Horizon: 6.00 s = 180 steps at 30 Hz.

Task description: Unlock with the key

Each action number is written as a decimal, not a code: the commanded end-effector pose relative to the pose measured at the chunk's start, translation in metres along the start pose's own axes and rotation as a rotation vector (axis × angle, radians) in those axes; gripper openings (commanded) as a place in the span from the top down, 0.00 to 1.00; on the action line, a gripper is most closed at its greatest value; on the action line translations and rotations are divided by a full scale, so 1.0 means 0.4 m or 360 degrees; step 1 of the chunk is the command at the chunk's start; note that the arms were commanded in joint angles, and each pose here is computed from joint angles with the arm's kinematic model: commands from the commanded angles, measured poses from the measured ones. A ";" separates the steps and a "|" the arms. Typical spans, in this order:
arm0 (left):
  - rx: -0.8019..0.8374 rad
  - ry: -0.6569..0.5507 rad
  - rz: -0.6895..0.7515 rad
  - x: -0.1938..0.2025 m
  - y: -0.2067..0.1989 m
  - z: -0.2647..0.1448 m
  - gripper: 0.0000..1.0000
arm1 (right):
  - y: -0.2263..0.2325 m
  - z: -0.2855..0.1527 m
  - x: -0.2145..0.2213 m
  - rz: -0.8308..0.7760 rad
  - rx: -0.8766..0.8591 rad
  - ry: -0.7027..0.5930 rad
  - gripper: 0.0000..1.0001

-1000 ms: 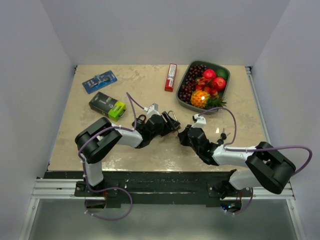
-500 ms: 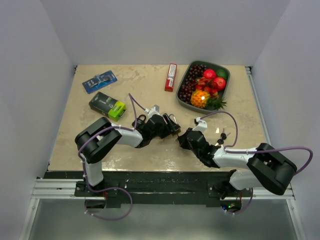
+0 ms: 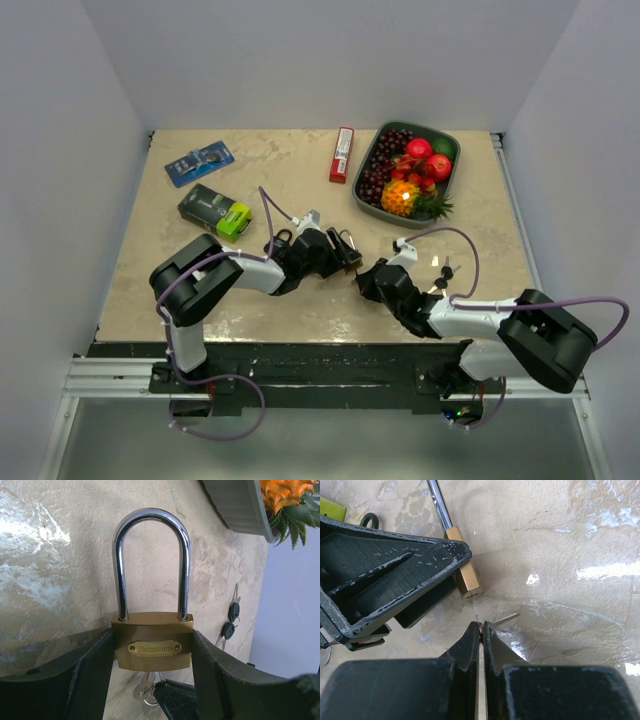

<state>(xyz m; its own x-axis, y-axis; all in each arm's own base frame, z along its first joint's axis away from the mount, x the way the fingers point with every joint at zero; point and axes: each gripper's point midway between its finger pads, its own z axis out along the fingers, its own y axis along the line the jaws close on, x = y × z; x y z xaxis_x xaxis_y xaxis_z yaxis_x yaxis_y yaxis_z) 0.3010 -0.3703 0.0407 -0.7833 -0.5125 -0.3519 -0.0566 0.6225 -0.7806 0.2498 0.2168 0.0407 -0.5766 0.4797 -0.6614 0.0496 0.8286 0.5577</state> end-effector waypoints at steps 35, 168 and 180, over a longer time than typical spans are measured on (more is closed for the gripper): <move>0.0150 -0.0022 0.0025 -0.117 -0.069 -0.051 1.00 | -0.040 -0.048 0.006 -0.0155 0.0065 -0.0132 1.00; 0.0227 0.0132 0.0031 -0.004 -0.073 -0.072 1.00 | 0.059 0.007 -0.047 -0.0236 -0.0122 -0.0177 1.00; 0.0234 0.0170 0.0030 0.019 -0.066 -0.070 1.00 | 0.074 0.033 -0.056 -0.0304 -0.0117 -0.0215 1.00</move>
<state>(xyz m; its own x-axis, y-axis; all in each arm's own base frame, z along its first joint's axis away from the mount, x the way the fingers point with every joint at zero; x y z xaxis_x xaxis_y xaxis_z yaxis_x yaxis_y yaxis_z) 0.2941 -0.3520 0.0426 -0.8178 -0.4703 -0.3317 -0.0387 0.6200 -0.7836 0.2454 0.2365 0.0391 -0.5682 0.2993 -0.7666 -0.1408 0.8824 0.4489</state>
